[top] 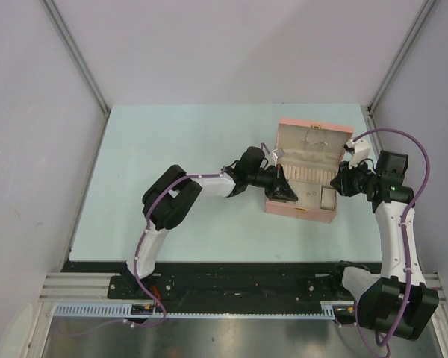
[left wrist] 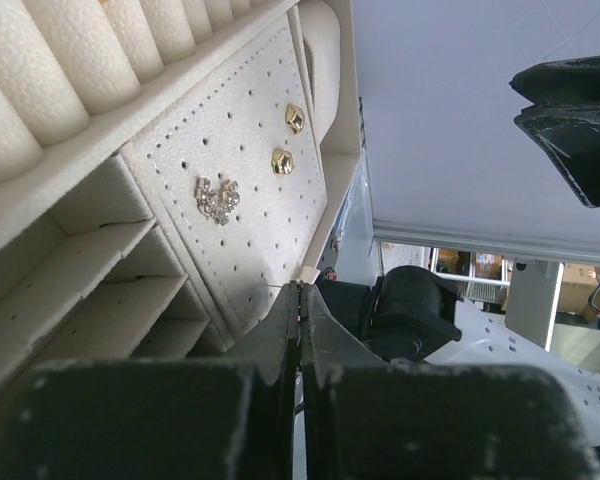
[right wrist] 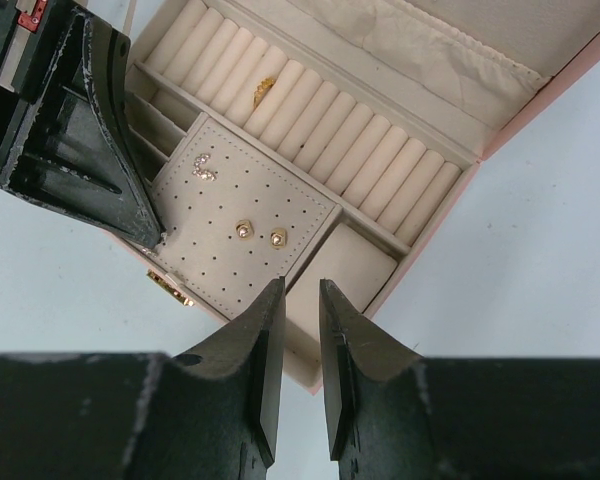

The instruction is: Organize the mixed jewelry

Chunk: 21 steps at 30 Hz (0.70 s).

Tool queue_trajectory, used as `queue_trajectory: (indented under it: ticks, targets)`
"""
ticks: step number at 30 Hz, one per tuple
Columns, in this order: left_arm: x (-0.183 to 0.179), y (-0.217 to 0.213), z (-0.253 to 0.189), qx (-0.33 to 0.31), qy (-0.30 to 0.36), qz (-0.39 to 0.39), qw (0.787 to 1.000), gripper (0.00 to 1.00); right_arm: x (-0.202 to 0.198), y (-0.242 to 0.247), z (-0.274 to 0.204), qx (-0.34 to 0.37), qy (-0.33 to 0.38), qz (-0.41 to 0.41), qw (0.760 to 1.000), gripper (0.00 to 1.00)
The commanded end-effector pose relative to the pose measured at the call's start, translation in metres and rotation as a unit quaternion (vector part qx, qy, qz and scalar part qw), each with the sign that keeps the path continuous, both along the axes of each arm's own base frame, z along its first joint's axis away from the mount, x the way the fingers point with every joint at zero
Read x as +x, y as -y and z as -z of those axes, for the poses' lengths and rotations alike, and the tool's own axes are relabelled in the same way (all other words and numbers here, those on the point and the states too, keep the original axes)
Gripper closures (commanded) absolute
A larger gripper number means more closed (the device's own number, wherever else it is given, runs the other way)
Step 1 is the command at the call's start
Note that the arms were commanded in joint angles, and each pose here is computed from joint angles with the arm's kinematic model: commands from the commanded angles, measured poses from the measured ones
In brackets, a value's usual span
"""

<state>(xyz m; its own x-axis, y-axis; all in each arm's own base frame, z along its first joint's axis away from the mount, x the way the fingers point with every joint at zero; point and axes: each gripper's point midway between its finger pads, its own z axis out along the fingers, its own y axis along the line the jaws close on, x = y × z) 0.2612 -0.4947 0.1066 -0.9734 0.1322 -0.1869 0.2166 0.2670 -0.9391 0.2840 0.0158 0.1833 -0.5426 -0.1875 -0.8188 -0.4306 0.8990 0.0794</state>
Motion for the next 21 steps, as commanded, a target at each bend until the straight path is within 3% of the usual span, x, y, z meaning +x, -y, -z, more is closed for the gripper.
queue_trajectory:
  ticks: [1,21]
  targets:
    - [-0.006,0.007,-0.006,-0.006,-0.002,0.016,1.0,1.0,-0.003,-0.002,-0.006,0.002,0.011,-0.008,1.0,0.75]
    - [0.001,0.003,-0.007,-0.007,0.003,0.009,1.0,1.0,-0.003,-0.001,-0.005,0.003,0.01,-0.006,1.0,0.75]
